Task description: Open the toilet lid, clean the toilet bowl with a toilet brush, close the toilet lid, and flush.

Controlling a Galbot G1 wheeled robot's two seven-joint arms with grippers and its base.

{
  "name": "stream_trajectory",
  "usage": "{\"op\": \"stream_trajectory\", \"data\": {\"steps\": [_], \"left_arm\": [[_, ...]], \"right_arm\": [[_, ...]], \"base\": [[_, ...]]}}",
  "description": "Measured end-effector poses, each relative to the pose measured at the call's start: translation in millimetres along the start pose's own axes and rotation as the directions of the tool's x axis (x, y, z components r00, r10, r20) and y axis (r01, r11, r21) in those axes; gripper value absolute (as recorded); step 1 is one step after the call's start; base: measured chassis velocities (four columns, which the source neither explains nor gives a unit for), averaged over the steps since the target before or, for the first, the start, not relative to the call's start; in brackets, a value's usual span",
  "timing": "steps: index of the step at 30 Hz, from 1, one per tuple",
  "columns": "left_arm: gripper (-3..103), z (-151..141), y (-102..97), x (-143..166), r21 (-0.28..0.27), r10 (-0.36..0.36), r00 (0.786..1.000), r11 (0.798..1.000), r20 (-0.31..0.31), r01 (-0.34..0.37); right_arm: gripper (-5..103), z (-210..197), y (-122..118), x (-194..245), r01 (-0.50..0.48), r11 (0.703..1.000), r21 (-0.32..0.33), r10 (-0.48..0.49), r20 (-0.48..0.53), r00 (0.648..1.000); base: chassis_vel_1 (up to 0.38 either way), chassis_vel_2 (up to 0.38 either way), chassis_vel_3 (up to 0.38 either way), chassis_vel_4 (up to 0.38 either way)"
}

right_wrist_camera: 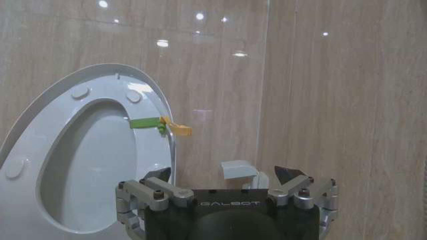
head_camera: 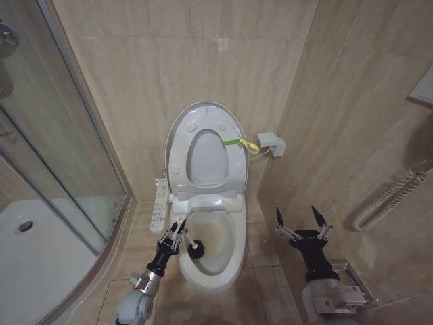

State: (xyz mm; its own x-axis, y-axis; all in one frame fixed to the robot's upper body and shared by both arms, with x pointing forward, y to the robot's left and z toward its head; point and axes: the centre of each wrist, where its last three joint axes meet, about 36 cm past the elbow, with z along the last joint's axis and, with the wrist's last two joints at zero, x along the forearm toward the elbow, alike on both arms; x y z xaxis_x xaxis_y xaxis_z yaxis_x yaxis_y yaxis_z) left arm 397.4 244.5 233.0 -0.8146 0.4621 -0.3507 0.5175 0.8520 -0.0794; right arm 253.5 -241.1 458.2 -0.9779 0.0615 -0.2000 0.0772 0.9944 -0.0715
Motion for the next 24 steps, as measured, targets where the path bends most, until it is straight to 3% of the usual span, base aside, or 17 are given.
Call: {"op": "stream_trajectory", "data": {"steps": [8, 14, 19, 24], "left_arm": [[21, 1.8, -3.2, 4.2, 0.021, -0.027, 1.0, 0.999, -0.01, 0.027], [21, 17.8, 3.5, -15.7, 0.041, -0.048, 0.998, 0.998, -0.029, 0.049], [21, 7.4, -0.1, -45.2, 0.054, -0.045, 0.998, 0.998, 0.032, 0.043], [21, -11.8, -1.1, -61.2, 0.003, 0.013, 0.996, 1.0, 0.083, -0.013]], "right_arm": [[100, 0.0, 0.0, 0.0, 0.0, 1.0, 0.0, 0.0, 0.0, 1.0], [100, 0.0, 0.0, 0.0, 0.0, 1.0, 0.0, 0.0, 0.0, 1.0], [100, 0.0, 0.0, 0.0, 0.0, 1.0, 0.0, 0.0, 0.0, 1.0], [100, 0.0, 0.0, 0.0, 0.0, 1.0, 0.0, 0.0, 0.0, 1.0]], "base": [[0.0, 0.0, 0.0, 0.0], [0.0, 0.0, 0.0, 0.0], [0.0, 0.0, 0.0, 0.0], [0.0, 0.0, 0.0, 0.0]]}}
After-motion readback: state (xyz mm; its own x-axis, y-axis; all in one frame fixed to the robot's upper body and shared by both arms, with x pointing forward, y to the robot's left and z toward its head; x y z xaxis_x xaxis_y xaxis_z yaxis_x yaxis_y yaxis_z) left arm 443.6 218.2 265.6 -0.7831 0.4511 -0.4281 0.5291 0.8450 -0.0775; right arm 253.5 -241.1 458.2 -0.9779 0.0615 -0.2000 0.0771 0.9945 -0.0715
